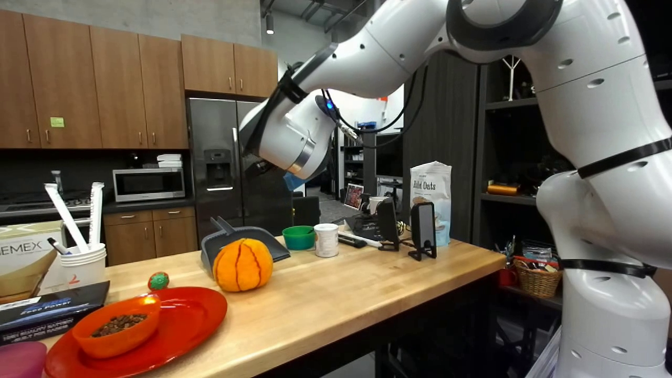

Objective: Push the pumpkin to the left and place it on the dustpan.

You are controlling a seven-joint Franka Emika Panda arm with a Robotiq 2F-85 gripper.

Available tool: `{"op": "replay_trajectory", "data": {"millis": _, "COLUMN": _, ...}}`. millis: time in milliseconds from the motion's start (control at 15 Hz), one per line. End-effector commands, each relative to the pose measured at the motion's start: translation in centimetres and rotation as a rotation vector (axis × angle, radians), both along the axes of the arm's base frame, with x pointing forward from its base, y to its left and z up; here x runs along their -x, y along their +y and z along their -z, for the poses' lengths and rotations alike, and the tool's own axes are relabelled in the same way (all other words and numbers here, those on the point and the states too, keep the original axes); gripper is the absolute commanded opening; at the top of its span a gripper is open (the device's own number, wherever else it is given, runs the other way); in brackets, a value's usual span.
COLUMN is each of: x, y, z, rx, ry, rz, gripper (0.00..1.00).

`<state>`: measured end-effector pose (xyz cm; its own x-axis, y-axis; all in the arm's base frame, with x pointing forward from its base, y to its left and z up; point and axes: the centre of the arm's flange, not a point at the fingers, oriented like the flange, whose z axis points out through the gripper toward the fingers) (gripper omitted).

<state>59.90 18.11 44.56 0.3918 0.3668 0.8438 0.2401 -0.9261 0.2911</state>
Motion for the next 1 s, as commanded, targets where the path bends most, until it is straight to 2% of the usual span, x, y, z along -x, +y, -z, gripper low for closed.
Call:
{"op": "replay_trajectory", "data": {"millis": 0, "x": 3.4, "y": -1.5, "z": 0.7, "rx": -0.009, "ry": 0.139, "rz": -0.071, "gripper": 1.0}}
{"op": "replay_trajectory", "data": {"millis": 200, "x": 4.9, "y": -1.8, "z": 2.2, "rx": -0.079, "ry": 0.268, "rz": -0.151, "gripper": 1.0}}
{"op": "replay_trajectory", "data": {"millis": 333, "x": 5.9, "y": -1.8, "z": 2.5, "rx": -0.095, "ry": 0.339, "rz": -0.181, "gripper": 1.0}}
{"op": "replay_trajectory", "data": {"millis": 600, "x": 8.3, "y": -2.4, "z": 2.5, "rx": -0.131, "ry": 0.451, "rz": -0.263, "gripper": 1.0}}
{"op": "replay_trajectory", "data": {"millis": 933, "x": 10.8, "y": -3.0, "z": 1.2, "rx": -0.207, "ry": 0.538, "rz": -0.355, "gripper": 1.0}}
